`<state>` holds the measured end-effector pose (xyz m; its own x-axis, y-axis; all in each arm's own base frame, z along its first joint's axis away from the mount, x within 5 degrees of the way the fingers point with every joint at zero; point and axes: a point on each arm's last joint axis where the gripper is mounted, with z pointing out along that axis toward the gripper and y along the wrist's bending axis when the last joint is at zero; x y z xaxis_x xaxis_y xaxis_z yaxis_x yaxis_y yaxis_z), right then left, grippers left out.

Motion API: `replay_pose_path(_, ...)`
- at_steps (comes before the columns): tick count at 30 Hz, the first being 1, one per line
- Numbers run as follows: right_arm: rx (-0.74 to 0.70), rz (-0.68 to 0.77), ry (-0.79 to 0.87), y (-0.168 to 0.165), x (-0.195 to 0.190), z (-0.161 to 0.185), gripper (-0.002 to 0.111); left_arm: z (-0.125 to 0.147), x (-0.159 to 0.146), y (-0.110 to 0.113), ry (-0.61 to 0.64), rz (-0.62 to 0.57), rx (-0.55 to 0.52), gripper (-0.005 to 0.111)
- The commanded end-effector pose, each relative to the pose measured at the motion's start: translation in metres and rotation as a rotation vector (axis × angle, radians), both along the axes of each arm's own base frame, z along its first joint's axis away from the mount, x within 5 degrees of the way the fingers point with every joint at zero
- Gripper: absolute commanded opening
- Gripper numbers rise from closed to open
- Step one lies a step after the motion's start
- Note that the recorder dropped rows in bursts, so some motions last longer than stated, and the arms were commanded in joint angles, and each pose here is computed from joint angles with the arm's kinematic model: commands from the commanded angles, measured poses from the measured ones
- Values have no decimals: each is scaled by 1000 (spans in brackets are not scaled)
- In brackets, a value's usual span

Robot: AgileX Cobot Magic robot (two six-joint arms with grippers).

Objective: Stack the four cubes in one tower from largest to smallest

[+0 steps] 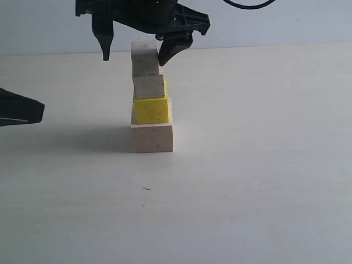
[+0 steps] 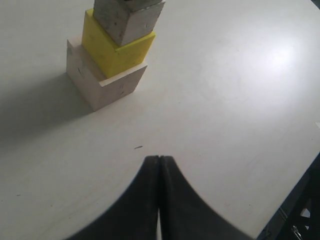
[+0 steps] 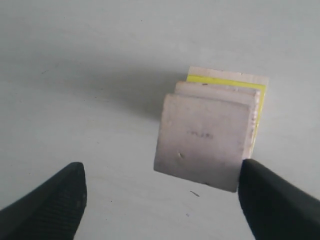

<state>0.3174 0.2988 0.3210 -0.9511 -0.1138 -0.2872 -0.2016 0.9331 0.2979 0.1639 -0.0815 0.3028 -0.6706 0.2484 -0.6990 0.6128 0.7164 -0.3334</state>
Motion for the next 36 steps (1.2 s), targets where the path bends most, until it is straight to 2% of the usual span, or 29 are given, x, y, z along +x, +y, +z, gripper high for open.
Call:
replay_pose_path(1, -17, 8, -25, -2, 2, 1, 79, 0, -1, -1, 1, 5, -13, 0)
replay_pose_path(6, -20, 15, -44, -5, 1, 6, 79, 0, -1, -1, 1, 5, -13, 0)
replay_pose_path(12, 20, 33, -102, -15, -10, 35, 79, 0, -1, -1, 1, 5, -13, 0)
replay_pose_path(15, 32, 55, -166, -25, -19, 57, 78, 0, -1, -1, 1, 5, -13, 0)
replay_pose_path(19, -33, 66, -319, -46, -27, 87, 77, 0, -1, -1, 1, 5, -13, 0)
replay_pose_path(22, -110, 116, -433, -61, -31, 104, 63, 0, -1, -1, 1, 5, -13, 0)
replay_pose_path(27, -128, 174, -498, -71, -41, 120, 14, 0, -1, -1, 1, 5, -13, 0)
replay_pose_path(29, -129, 178, -507, -72, -42, 123, 0, 0, -1, -1, 0, 4, -9, 0)
replay_pose_path(33, -134, 177, -501, -78, -48, 122, 0, -2, -1, 0, -3, 16, -7, 0)
replay_pose_path(36, -155, 172, -456, -89, -61, 110, 0, -7, -4, 3, -29, 51, -6, 0)
